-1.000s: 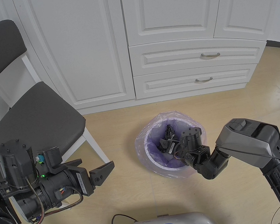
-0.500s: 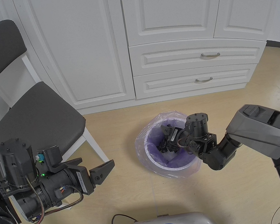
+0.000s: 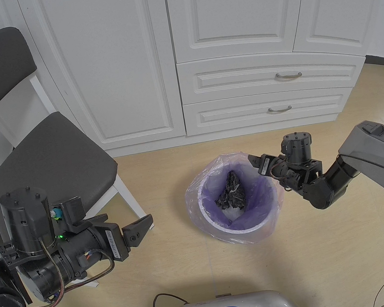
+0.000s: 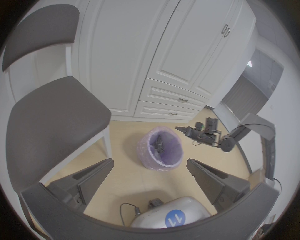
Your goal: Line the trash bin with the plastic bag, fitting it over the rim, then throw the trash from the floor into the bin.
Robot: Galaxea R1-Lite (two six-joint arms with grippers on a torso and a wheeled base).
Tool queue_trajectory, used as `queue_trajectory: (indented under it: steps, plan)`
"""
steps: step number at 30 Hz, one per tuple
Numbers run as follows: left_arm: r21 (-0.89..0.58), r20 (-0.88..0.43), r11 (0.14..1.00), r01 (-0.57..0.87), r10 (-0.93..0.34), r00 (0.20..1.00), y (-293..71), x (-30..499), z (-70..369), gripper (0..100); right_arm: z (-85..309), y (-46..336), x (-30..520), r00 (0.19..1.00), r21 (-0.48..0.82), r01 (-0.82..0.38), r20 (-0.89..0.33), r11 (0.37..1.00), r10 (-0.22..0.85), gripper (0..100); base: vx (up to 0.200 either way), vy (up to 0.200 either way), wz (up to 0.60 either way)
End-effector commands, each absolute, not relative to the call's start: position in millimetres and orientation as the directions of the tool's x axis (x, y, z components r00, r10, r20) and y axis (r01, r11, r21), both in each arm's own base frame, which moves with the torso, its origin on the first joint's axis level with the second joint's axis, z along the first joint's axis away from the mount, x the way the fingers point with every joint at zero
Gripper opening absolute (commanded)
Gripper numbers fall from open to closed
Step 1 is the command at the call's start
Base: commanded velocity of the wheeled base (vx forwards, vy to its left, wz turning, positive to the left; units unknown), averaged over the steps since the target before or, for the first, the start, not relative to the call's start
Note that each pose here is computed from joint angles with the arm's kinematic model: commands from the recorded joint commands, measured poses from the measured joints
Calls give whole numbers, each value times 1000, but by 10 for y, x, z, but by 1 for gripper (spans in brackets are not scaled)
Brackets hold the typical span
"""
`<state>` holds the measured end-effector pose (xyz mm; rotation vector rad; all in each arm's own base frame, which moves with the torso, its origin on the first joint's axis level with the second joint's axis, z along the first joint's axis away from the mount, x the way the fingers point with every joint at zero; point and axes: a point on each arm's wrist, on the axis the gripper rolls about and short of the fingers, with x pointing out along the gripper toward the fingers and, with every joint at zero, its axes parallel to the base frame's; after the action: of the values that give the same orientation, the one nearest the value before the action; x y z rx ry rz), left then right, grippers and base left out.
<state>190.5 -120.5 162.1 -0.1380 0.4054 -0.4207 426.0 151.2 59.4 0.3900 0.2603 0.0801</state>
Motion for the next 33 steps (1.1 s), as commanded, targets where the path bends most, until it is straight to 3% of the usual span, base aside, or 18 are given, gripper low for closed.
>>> queue_trajectory:
  steps: [1, 9, 15, 24, 33]
  plan:
    - [-169, -382, 936, 308, -350, 855, -1227, 1916, 1536, 100, 760, 1305, 4122, 956, 327, 3, -277, 945, 93, 100, 0, 0, 0]
    - [-148, -294, 963, 225, -260, 920, -1134, 1828, 1677, 100, 1105, 842, 3697, 957, 185, 14, -288, 983, 41, 100, 0, 0, 0]
    - [-102, -216, 974, 202, -220, 951, -1039, 1705, 1793, 100, 1307, 722, 3268, 951, 169, -71, -285, 983, 118, 100, 0, 0, 0]
    - [-91, -60, 976, 200, -206, 977, -753, 1351, 2023, 100, 1699, 546, 2543, 975, 187, -90, -182, 978, 125, 100, 0, 0, 0]
    - [63, 128, 996, 65, -73, 989, -380, 1023, 2297, 100, 2117, 336, 1634, 991, 205, -130, 41, 970, 124, 100, 0, 0, 0]
